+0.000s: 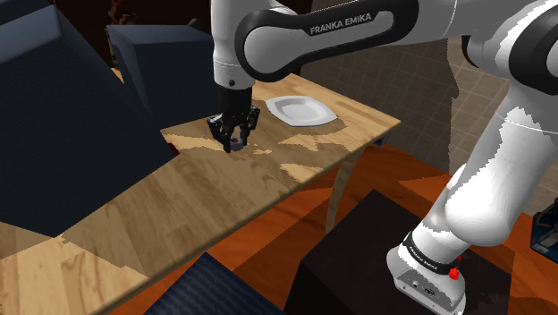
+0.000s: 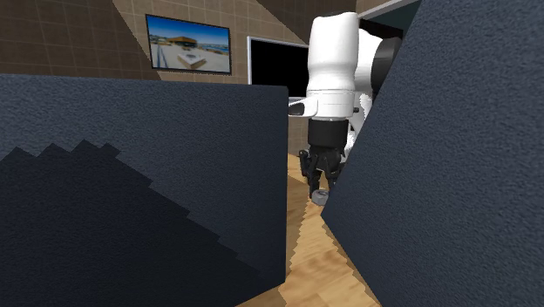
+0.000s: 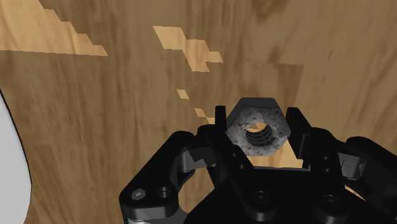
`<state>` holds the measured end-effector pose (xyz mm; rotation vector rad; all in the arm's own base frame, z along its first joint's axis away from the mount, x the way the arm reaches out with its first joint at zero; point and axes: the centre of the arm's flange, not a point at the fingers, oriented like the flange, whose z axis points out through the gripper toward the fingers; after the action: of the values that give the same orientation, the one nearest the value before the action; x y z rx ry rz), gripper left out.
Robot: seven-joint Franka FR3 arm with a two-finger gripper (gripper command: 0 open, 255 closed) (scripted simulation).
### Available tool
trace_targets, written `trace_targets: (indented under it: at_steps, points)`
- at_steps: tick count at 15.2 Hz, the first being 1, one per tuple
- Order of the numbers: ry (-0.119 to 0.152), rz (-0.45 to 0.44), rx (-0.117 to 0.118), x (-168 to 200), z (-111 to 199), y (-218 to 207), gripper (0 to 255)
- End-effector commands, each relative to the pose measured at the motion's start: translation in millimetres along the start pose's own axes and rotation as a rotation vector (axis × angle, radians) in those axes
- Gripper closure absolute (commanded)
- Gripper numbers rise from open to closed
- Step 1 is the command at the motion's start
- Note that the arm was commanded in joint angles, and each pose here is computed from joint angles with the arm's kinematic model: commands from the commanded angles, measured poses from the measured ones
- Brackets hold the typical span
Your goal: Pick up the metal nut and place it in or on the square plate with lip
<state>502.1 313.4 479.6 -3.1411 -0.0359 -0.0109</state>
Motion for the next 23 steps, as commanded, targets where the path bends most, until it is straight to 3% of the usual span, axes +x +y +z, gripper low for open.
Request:
trace_targets:
  at_steps: [1, 3, 20, 23]
  points:
    - [-0.007, 0.002, -0.004, 0, 4, 1, 255]
    - [-0.007, 0.002, -0.004, 0, 5, 1, 255]
    - [-0.007, 0.002, -0.004, 1, -85, 1, 255]
    - [-0.007, 0.002, -0.004, 4, -85, 41, 255]
